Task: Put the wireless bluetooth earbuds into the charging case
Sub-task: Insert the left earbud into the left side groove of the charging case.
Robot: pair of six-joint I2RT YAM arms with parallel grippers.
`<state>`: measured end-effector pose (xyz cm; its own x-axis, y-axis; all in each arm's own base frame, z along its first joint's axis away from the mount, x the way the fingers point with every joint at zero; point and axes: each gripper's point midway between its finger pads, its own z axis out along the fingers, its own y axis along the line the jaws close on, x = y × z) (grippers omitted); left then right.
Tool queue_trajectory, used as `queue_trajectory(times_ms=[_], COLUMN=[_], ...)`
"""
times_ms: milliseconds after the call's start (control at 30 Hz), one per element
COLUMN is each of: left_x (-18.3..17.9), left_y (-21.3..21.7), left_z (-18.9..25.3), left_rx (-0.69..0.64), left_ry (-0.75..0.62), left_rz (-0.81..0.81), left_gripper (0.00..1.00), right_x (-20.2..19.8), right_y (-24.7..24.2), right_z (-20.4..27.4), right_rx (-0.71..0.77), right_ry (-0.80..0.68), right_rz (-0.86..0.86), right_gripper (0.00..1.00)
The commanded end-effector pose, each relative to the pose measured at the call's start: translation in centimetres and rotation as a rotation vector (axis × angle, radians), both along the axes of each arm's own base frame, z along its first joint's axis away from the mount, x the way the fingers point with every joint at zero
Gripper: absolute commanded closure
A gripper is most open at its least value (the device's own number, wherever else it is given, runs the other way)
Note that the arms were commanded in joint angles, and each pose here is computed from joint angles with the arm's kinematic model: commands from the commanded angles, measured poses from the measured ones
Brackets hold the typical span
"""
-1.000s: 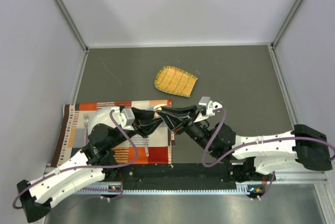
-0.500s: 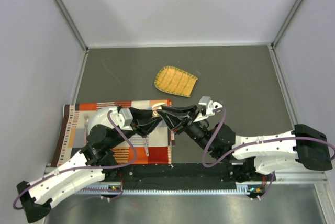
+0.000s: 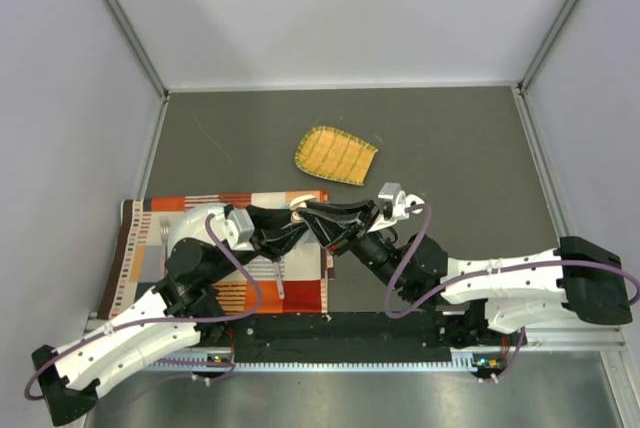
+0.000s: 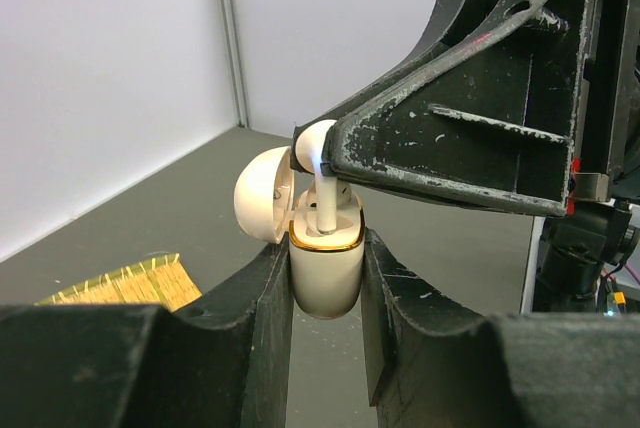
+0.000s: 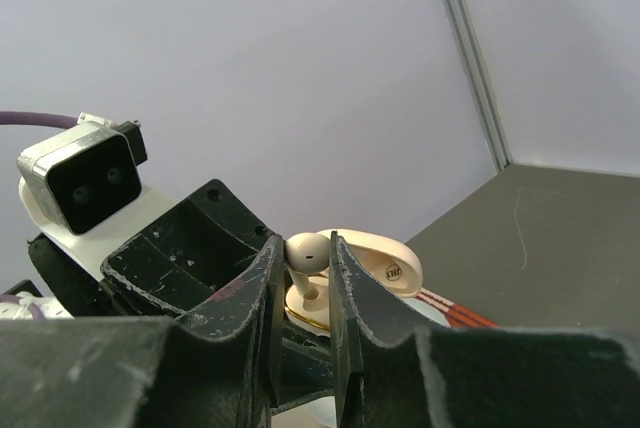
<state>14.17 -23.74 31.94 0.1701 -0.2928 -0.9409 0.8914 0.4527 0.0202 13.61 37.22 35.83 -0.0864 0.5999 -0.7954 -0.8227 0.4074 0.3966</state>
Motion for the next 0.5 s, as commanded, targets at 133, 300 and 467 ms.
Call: queue_trajectory(times_ms=[133,300,467], left_x=[-1.7,-1.5,-1.6], left_y=[1.2,1.8,2.3], left_z=[5.6,5.9,6.3], left_rx=[-0.141,-0.156,-0.170], left_ry=[-0.158,-0.159,-0.172], left_rz=[-0.021,0.006,0.017], left_gripper=[1.00,1.00,1.00], right_x=[-0.2,-0.6,-1.1], right_y=[1.3,1.5,1.6], right_z=[-0.8,-2.0,-2.7], right_rx=[-0.029,-0.073,-0.100], right_ry=[0.023,0.026,0.023], right_rz=[0.019,0.013,0.007], right_gripper=[1.00,1.00,1.00])
